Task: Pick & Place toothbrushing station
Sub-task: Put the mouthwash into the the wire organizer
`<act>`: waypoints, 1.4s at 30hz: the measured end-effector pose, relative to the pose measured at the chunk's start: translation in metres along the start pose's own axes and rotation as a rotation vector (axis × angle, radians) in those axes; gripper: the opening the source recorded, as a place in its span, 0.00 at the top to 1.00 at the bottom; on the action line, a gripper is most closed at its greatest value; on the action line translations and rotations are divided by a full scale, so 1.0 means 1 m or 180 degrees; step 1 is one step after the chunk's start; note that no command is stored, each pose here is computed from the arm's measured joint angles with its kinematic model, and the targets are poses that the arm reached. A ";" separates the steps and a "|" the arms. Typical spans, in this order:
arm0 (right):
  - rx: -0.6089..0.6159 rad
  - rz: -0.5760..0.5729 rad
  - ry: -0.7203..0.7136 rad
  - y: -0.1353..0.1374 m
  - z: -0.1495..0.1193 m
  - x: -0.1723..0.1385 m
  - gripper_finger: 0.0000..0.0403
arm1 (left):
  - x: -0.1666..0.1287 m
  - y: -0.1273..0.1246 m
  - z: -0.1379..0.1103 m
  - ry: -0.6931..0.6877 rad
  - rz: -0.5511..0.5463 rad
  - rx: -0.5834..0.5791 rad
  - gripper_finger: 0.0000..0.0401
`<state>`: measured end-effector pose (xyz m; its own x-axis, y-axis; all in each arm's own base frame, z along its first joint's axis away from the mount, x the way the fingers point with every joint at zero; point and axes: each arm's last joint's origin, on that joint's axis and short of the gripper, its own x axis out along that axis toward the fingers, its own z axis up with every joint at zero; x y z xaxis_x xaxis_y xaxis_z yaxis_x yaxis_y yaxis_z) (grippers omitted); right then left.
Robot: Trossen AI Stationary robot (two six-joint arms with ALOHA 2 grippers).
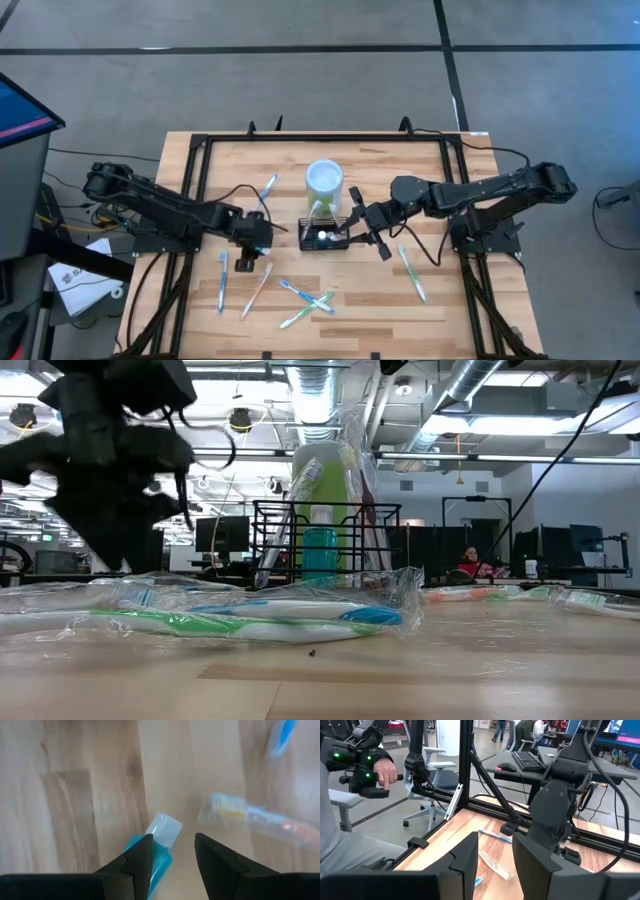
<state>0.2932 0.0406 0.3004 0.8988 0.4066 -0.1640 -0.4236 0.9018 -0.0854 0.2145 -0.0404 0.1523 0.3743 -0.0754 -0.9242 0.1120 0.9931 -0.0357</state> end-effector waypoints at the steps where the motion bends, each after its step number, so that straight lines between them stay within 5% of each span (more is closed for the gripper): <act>1: 0.0000 0.0000 0.0000 0.000 0.000 0.000 0.72 | 0.003 0.000 0.001 0.0021 0.0016 0.0010 0.65; 13: 0.0017 -0.0013 0.0047 -0.001 -0.002 -0.001 0.72 | 0.009 -0.002 0.005 0.0113 0.0011 0.0281 0.57; 42: 0.0025 -0.0011 0.0053 -0.001 -0.002 -0.001 0.72 | 0.014 0.000 -0.004 0.0390 0.0123 0.0160 0.59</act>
<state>0.2931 0.0390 0.2989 0.8981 0.4011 -0.1802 -0.4196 0.9043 -0.0784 0.2161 -0.0414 0.1378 0.2644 -0.0227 -0.9641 0.1468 0.9890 0.0170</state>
